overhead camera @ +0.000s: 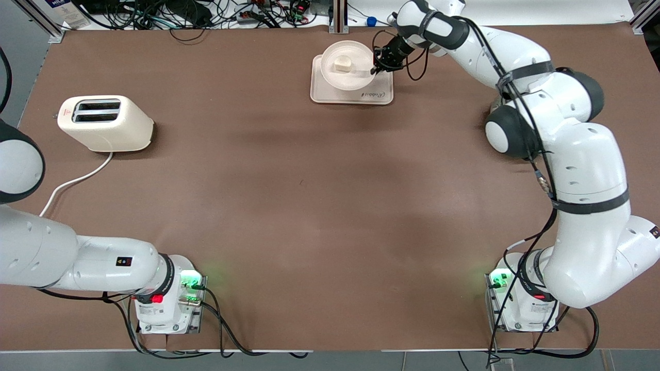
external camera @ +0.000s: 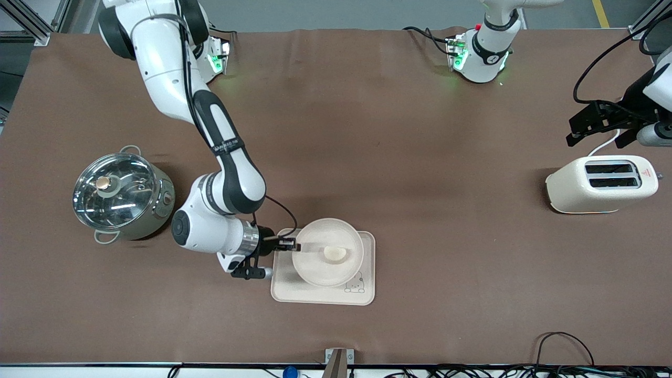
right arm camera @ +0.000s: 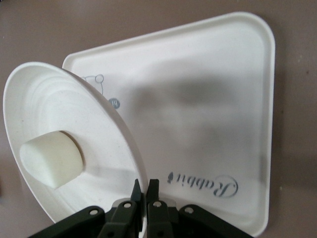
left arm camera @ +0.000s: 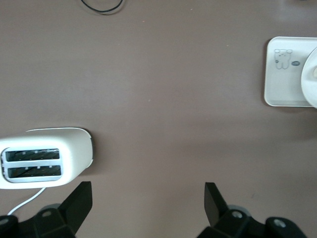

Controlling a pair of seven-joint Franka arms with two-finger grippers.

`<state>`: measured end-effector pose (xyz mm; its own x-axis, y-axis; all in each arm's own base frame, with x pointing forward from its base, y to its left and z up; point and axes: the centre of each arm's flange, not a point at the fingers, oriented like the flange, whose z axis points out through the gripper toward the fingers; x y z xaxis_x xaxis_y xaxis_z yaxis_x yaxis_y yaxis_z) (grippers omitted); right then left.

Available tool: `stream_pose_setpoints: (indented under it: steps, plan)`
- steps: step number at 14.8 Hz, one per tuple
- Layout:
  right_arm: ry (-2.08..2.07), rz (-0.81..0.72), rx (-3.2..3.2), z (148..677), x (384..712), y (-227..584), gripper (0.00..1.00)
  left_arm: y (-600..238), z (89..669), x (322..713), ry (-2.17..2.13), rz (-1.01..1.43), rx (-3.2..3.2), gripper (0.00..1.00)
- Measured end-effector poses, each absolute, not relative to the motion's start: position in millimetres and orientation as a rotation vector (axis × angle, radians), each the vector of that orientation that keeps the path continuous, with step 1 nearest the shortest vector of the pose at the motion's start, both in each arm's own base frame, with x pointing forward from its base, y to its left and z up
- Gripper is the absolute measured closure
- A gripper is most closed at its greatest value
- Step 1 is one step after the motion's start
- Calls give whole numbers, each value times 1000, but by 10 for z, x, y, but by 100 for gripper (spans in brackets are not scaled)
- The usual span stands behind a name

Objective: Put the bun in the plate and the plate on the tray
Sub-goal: 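Carry the plate with the bun onto the white tray with the right gripper, then lower the plate onto the tray and open the right gripper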

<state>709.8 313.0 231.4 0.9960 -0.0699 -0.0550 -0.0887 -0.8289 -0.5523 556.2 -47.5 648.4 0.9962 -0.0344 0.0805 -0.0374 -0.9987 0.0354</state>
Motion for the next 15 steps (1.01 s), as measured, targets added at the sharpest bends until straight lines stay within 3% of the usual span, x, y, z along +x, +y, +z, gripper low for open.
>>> stream_pose_setpoints:
  steps: [6,11,15]
  plan:
    - [182,-31,-2578,1830,7233,3096,94,-449,6477,5566,-55,121,3113,0]
    - [184,-22,-2581,1750,7225,3101,92,-453,6477,5565,-57,121,3113,0]
    - [121,-4,-2614,1853,7227,3124,53,-453,6477,5565,-57,121,3113,0]
